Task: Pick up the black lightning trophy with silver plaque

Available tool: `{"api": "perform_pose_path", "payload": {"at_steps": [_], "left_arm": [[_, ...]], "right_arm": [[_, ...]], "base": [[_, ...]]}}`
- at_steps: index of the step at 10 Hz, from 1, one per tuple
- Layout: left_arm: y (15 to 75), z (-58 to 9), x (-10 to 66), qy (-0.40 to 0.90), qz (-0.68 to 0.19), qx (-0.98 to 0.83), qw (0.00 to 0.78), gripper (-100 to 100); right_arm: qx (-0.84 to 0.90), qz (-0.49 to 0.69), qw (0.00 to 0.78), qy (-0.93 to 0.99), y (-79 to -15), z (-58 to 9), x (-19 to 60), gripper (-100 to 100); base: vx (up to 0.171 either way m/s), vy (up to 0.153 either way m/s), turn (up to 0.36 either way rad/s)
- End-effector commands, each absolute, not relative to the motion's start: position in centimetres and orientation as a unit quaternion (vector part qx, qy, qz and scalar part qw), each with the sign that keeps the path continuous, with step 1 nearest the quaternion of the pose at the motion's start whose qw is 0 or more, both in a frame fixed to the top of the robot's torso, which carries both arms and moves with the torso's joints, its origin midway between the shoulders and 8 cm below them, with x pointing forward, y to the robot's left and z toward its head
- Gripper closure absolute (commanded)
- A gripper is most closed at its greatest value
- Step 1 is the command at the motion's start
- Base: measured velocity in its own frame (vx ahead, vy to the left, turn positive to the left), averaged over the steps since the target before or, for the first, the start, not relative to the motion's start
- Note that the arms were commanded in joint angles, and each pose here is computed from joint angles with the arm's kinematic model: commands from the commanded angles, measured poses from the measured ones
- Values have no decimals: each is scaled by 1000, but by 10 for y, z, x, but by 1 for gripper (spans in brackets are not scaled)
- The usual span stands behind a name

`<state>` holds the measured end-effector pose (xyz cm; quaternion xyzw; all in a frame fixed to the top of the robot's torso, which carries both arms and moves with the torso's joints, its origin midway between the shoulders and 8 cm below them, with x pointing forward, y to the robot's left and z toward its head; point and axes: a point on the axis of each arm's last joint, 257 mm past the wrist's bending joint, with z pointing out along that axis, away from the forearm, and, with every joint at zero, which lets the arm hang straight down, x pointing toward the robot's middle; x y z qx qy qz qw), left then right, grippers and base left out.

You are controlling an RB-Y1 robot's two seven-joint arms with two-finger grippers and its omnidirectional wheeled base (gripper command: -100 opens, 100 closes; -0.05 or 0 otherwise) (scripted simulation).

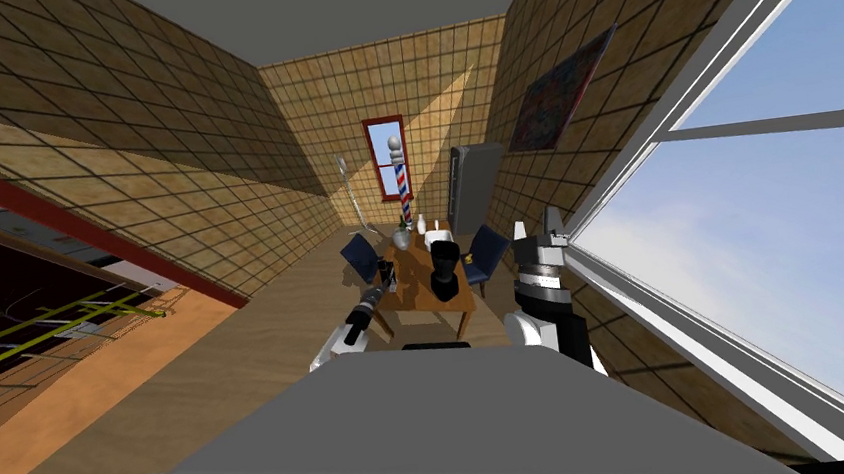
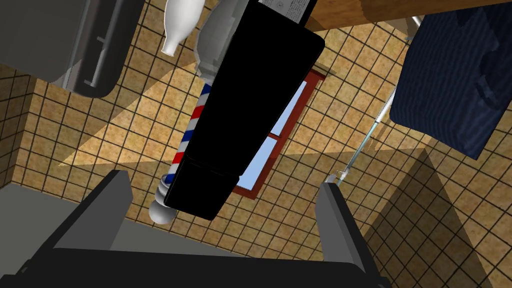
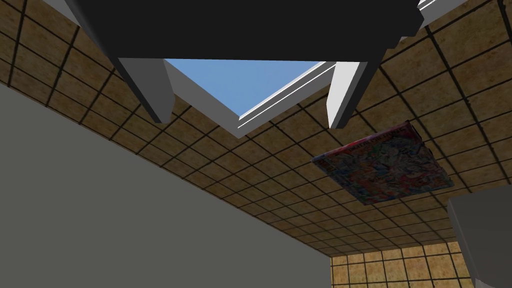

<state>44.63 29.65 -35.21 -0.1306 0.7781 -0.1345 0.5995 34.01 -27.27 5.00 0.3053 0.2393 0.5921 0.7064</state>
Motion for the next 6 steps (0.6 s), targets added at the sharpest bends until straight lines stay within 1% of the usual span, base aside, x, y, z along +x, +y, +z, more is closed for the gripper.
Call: {"api": "perform_pose_path", "payload": {"at_steps": [1,5,6], "left_arm": [[303,-358,448,786,-114,-106,598,-100],[323,-369,453,800,-69,-55,593,-100],[319,-368,452,798,-78,-65,594,-100]], "right_arm": [[305,592,706,239,-273,50,340,0],[305,592,706,239,-273,50,340,0],[305,592,706,239,-273,50,340,0]], "base": [[53,-43,-22],[63,-36,-21],[27,-20,-2]]}}
